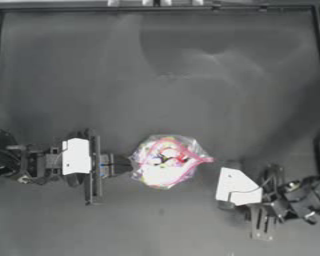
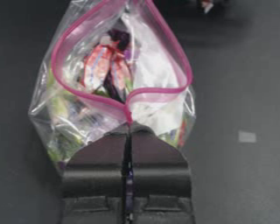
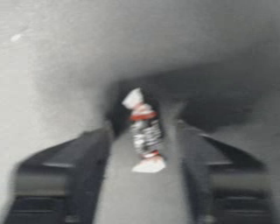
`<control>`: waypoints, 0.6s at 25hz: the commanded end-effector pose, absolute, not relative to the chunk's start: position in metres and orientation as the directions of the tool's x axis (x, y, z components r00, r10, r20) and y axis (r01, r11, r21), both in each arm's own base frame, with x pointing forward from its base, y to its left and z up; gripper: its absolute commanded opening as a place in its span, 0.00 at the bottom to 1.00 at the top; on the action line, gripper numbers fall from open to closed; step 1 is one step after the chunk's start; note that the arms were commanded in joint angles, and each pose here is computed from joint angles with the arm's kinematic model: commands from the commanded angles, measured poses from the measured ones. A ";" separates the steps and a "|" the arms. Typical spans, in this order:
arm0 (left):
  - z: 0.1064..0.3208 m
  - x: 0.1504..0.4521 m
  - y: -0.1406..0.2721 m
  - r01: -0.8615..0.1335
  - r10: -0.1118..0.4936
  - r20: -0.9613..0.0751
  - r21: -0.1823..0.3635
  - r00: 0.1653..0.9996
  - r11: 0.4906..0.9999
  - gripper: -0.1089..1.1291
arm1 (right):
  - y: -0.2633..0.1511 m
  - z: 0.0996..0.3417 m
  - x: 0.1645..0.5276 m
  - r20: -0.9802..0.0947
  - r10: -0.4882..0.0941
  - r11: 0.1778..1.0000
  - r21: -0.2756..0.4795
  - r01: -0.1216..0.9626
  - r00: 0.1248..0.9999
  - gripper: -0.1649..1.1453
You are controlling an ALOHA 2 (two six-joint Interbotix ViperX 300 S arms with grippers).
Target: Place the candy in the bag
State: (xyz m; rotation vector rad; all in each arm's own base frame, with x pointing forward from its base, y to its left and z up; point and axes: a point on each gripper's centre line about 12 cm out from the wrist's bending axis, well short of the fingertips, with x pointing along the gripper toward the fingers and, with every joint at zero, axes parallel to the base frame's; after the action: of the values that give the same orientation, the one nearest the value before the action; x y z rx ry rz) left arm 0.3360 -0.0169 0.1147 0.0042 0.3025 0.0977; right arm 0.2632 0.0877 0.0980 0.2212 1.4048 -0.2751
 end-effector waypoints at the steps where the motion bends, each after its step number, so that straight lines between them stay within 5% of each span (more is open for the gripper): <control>1: 0.124 0.341 -0.018 -0.096 0.095 -0.264 0.011 0.960 0.995 0.18 | 0.087 0.097 0.262 -0.989 -0.060 0.945 -0.013 0.327 0.136 0.58; 6: 0.122 0.341 -0.019 -0.092 0.091 -0.267 0.011 0.959 0.996 0.18 | 0.086 0.096 0.260 -0.989 -0.063 0.940 -0.014 0.340 0.133 0.46; 15: 0.122 0.341 -0.020 -0.090 0.090 -0.263 0.012 0.961 0.996 0.18 | 0.087 0.113 0.262 -0.984 -0.051 0.937 0.011 0.348 0.168 0.46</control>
State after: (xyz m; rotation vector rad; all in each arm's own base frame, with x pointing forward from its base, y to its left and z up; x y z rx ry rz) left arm 0.3360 -0.0192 0.1116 0.0051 0.3053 0.0922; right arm 0.2590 0.0864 0.1011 0.2385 1.4095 -0.2975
